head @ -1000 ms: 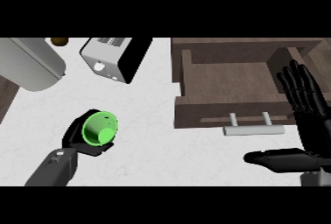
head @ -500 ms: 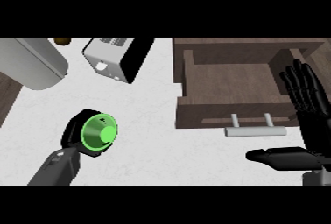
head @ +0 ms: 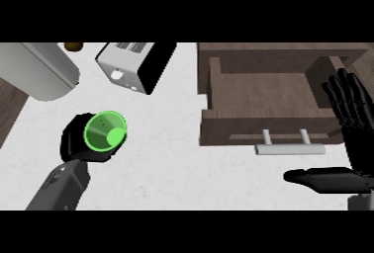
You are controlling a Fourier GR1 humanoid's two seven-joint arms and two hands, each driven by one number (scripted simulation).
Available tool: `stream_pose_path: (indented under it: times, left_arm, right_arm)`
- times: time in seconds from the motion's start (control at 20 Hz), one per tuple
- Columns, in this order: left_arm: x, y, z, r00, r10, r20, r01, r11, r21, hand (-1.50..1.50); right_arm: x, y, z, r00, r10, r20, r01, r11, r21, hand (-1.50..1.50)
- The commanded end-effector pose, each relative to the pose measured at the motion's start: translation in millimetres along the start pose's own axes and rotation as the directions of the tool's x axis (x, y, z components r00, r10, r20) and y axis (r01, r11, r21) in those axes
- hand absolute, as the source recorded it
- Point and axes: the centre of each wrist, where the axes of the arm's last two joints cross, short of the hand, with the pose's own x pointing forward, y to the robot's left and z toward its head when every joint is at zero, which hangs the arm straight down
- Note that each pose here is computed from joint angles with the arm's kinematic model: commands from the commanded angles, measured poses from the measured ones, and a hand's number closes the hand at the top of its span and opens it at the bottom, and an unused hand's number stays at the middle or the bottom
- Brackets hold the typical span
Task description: Pick up the cup, place it into the drawer and close the drawer
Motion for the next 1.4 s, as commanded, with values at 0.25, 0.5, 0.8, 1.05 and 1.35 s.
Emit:
stream_pose_path:
  times: [0.25, 0.5, 0.8, 1.05, 1.35]
  left_arm:
    - [18.6, -70.6, -66.0, 0.988, 0.090, 0.129, -0.060, 0.974, -0.217, 1.50]
    - [38.8, -110.0, -79.8, 0.983, 0.019, 0.183, 0.031, 0.963, -0.267, 1.50]
    - [91.4, -184.4, -129.9, 0.979, 0.003, 0.203, 0.067, 0.939, -0.337, 1.50]
    - [111.8, -235.5, -157.4, 0.982, -0.052, 0.180, 0.115, 0.927, -0.358, 1.50]
    - [122.4, -289.7, -152.4, 0.980, -0.114, 0.163, 0.168, 0.915, -0.368, 1.50]
  right_arm:
    - [-7.1, -7.5, 6.4, 1.000, 0.015, -0.024, -0.016, 0.999, -0.033, -1.50]
    - [1.6, -6.5, 7.0, 1.000, 0.002, 0.000, -0.002, 0.999, -0.048, -1.50]
    - [4.1, -35.7, -2.1, 1.000, 0.015, -0.006, -0.016, 0.999, -0.048, -1.50]
    - [6.7, -29.8, 0.2, 1.000, 0.002, -0.009, -0.002, 0.999, -0.033, -1.50]
    - [-3.8, -11.8, 20.9, 1.000, 0.000, -0.002, -0.001, 0.999, -0.045, -1.50]
